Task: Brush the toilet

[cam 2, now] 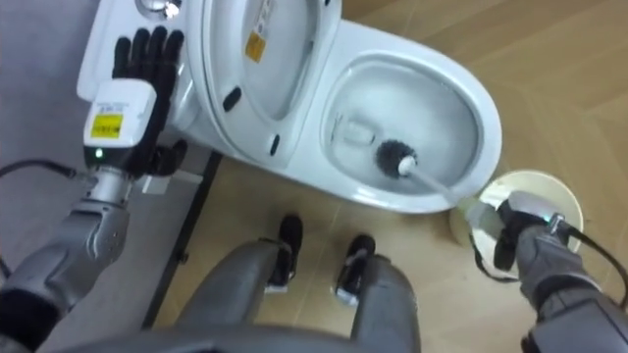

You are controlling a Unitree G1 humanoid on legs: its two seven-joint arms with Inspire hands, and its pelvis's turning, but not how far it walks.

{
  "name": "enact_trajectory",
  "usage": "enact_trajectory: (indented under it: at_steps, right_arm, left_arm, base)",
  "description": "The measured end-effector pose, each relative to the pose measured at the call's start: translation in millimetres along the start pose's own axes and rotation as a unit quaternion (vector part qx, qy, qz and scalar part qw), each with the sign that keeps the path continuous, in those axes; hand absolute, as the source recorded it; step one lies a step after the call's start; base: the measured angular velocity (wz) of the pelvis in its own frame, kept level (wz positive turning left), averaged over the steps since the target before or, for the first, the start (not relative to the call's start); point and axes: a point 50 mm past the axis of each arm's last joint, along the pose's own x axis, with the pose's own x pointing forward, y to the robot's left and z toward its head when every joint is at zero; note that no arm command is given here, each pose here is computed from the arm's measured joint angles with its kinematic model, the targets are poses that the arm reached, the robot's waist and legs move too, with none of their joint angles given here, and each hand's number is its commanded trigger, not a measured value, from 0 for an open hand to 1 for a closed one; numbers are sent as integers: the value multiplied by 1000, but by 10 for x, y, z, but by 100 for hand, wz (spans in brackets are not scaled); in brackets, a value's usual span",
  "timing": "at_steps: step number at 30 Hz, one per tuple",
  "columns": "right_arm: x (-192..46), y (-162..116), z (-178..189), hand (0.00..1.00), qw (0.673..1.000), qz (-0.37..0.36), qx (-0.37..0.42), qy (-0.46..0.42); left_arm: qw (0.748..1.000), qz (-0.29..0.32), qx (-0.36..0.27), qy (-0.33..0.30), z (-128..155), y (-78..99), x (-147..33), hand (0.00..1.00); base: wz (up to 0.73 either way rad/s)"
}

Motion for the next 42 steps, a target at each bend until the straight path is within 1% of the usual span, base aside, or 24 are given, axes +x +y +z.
enact_trajectory:
  at_steps: [4,7,9,13,15,18,23,28,31,33,34,36,39,42]
  right_arm:
    - [37,-185,80,100,999,-36,5,-8]
    - [71,-429,164,100,997,-74,4,-18]
    - [89,-675,267,100,993,-114,-5,-32]
    - [85,-969,445,100,984,-168,-18,-56]
    - [72,-1124,472,100,978,-195,-37,-60]
    - [51,-1257,483,100,971,-224,-51,-64]
    - [25,-1389,508,100,963,-253,-72,-64]
    - [0,-1435,593,100,953,-271,-118,-70]
    - [-29,-1416,680,100,941,-278,-171,-84]
    - [-44,-1328,749,100,932,-269,-220,-101]
    - [-45,-1291,761,100,930,-265,-231,-105]
    - [-38,-1124,758,100,928,-237,-265,-110]
    - [-19,-933,645,100,934,-210,-274,-94]
    - [-23,-861,630,100,936,-200,-273,-94]
  left_arm:
    - [1000,22,-6,-8,44,48,85,0]
    - [999,43,-5,-21,87,108,179,0]
    - [998,60,-3,-30,110,160,247,0]
    - [997,71,2,-43,133,206,337,0]
    - [994,98,-4,-52,166,281,406,0]
    - [989,135,-6,-57,176,383,451,0]
    - [989,135,5,-62,141,433,464,0]
    - [991,125,14,-49,89,407,442,0]
    - [991,121,16,-47,76,395,425,0]
    - [992,115,17,-49,79,393,426,0]
    - [992,112,17,-50,82,387,425,0]
    - [994,92,17,-51,83,348,414,0]
    - [997,66,7,-50,73,262,380,0]
    - [997,59,-23,-39,63,214,352,0]
  base:
    - [11]
    - [12]
    - [8]
    - [6]
    - [12]
    - [4]
    - [2]
    - [0]
    - [1]
    - [6]
    - [9]
    - [9]
    - [11]
    - [2]
